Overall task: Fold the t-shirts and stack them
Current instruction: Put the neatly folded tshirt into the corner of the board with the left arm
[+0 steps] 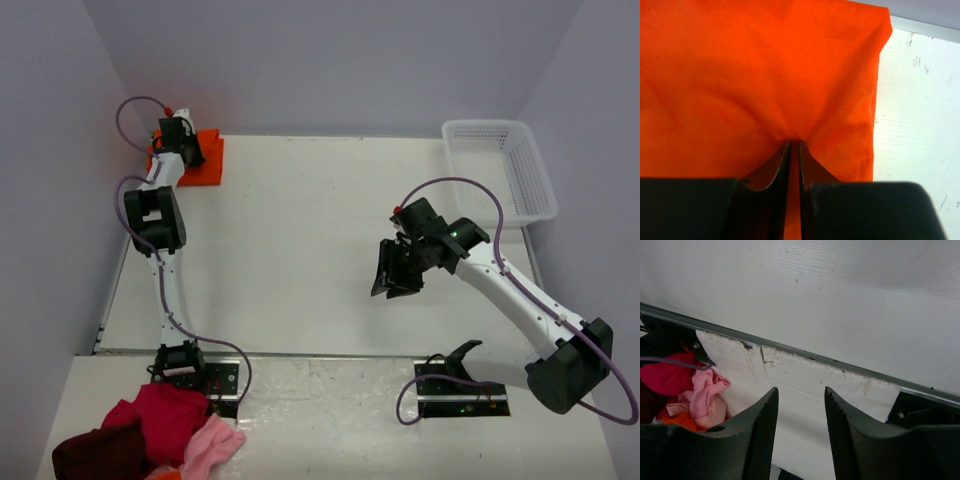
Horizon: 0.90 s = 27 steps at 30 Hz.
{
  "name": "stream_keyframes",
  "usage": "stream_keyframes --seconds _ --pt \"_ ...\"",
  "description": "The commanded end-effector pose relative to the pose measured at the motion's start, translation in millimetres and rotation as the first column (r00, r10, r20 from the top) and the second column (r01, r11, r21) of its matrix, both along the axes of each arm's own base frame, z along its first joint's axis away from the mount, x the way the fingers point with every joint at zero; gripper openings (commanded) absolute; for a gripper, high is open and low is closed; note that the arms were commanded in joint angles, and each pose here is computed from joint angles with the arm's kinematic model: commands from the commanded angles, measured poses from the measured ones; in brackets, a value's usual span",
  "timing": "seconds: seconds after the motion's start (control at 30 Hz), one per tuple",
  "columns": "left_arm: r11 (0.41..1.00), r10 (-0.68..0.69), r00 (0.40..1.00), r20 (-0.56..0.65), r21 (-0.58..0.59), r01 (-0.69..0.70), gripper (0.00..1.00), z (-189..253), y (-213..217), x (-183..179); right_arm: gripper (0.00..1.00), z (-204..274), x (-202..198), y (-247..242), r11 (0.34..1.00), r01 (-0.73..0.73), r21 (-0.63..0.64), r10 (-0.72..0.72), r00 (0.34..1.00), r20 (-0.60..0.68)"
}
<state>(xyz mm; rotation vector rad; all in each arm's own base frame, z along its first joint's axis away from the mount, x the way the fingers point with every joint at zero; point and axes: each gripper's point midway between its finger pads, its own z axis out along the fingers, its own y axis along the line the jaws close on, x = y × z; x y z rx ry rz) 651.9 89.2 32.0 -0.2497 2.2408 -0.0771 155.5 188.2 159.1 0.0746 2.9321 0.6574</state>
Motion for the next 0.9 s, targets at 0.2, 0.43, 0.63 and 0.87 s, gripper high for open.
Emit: stream_keyframes --seconds 0.2,0.43,0.63,0.87 --pt "0.999 -0.046 0.997 0.064 0.016 0.045 0.36 33 -8 -16 0.43 -1 1 10 0.999 -0.007 0.038 0.007 1.000 0.001" --pt "0.994 -0.083 0.971 0.224 0.088 0.065 0.79 99 -22 -25 0.43 -1 -4 10 0.998 -0.019 0.053 0.018 1.000 0.018" --pt "0.984 -0.170 0.934 0.314 0.096 0.147 0.83 138 -51 -19 0.43 -3 -11 6 0.998 -0.024 0.066 0.022 0.999 0.031" --pt "0.989 -0.135 0.950 0.281 0.098 0.112 0.56 159 -76 -40 0.43 6 -13 6 0.995 -0.022 0.099 0.015 0.998 0.066"
